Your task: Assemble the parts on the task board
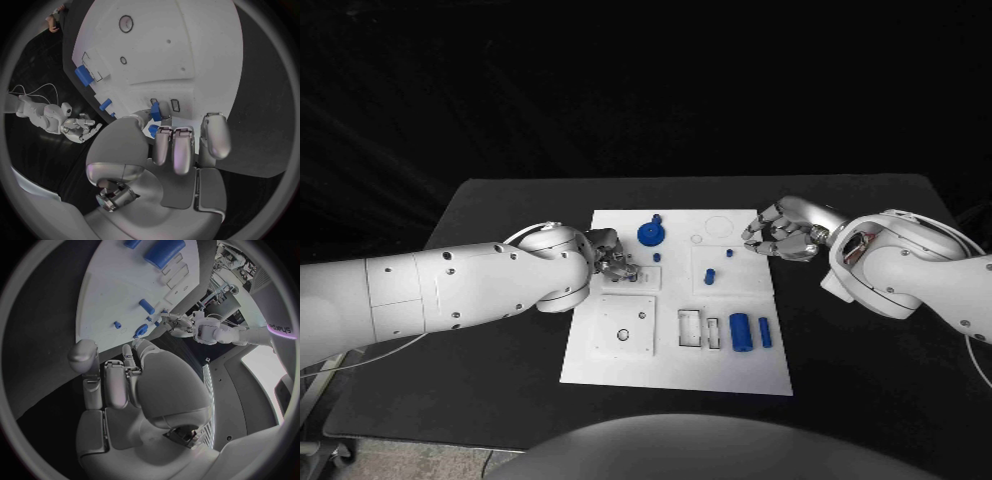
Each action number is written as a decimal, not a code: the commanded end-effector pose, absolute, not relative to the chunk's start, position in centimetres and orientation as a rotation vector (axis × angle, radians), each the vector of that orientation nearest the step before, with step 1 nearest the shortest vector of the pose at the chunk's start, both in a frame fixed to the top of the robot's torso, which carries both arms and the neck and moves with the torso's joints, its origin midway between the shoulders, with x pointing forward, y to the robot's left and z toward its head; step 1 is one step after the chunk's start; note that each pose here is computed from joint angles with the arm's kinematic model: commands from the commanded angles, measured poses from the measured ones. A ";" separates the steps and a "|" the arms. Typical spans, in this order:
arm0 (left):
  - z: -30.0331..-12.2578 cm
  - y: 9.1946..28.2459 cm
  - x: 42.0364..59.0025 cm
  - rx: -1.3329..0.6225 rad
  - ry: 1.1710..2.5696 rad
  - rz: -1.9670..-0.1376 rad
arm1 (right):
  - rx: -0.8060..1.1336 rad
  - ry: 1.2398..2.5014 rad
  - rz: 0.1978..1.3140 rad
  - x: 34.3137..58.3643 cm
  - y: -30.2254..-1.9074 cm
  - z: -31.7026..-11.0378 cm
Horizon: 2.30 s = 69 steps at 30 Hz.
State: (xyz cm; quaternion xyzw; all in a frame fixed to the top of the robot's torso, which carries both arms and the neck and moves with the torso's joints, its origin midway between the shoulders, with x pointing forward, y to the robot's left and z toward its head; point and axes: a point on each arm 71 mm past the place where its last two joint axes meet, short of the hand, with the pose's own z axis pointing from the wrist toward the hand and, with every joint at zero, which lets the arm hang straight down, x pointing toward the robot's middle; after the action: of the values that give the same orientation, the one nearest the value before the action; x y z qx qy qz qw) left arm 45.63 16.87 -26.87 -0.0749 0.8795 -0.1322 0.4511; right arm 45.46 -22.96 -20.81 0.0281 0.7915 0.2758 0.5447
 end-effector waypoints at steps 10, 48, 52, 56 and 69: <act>-28.2 16.7 44.9 -0.162 2.228 -0.313 | 0.066 1.880 0.655 45.4 -22.9 -20.9; -28.3 16.5 44.7 -0.151 2.251 -0.300 | 0.069 1.887 0.647 45.4 -23.1 -21.1; -28.4 16.7 44.7 -0.151 2.256 -0.291 | 0.070 1.888 0.646 45.4 -23.1 -21.1; -28.4 16.7 44.7 -0.149 2.261 -0.285 | 0.070 1.890 0.645 45.4 -23.1 -21.1; -28.5 16.8 44.7 -0.144 2.266 -0.285 | 0.069 1.892 0.645 45.5 -23.1 -21.1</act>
State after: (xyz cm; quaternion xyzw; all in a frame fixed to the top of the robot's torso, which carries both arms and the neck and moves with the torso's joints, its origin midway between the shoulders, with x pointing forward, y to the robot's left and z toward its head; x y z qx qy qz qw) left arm 45.58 16.63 -26.97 -0.0699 0.8806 -0.1316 0.4499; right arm 45.45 -23.07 -21.06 0.0296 0.7934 0.2736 0.5430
